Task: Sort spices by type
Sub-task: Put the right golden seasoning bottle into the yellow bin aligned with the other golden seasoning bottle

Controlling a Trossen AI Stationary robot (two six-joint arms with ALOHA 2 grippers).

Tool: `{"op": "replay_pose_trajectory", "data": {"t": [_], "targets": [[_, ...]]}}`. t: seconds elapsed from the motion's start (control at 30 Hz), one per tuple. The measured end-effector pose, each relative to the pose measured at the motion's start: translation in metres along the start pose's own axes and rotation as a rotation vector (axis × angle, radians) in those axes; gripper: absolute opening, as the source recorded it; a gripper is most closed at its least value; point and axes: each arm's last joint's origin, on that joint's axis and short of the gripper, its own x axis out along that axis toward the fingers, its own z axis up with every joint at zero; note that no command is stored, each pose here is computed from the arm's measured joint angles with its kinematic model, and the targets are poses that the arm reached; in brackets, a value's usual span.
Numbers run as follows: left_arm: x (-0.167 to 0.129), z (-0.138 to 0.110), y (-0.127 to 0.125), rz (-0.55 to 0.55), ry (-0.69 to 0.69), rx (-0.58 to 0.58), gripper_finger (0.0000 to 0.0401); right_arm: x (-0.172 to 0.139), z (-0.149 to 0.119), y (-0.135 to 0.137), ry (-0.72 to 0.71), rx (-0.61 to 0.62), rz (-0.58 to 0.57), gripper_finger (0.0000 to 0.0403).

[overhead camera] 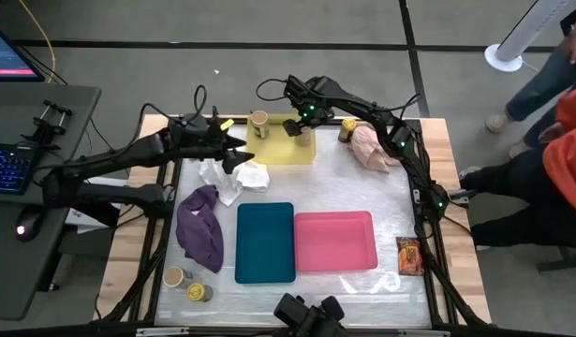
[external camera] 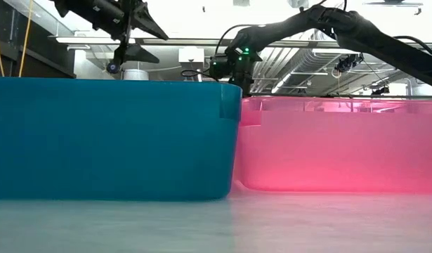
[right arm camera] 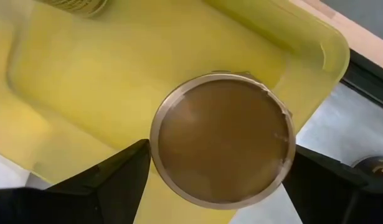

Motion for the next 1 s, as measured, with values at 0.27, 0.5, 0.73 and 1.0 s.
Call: {"op": "replay_pose_trajectory", "data": {"t": [0.27, 0.5, 0.73, 1.0], "targets": [[-0.035, 0.008, -0.005, -0.021, -0.137, 0.054, 0.0320, -0.001, 0.010, 0.004, -0.108, -0.030, 0.038, 0.0294], [-0.062, 0.011, -0.004, 0.035, -0.247, 0.045, 0.0320, -0.004, 0.024, 0.014, -0.227, -0.008, 0.196, 0.0287], [-0.068, 0.010, -0.004, 0.043, -0.260, 0.040, 0.0320, -0.004, 0.024, 0.014, -0.223, 0.000, 0.195, 0.0297], [-0.067, 0.008, -0.003, 0.063, -0.233, 0.036, 0.0320, -0.004, 0.024, 0.013, -0.246, 0.008, 0.132, 0.0296]]}}
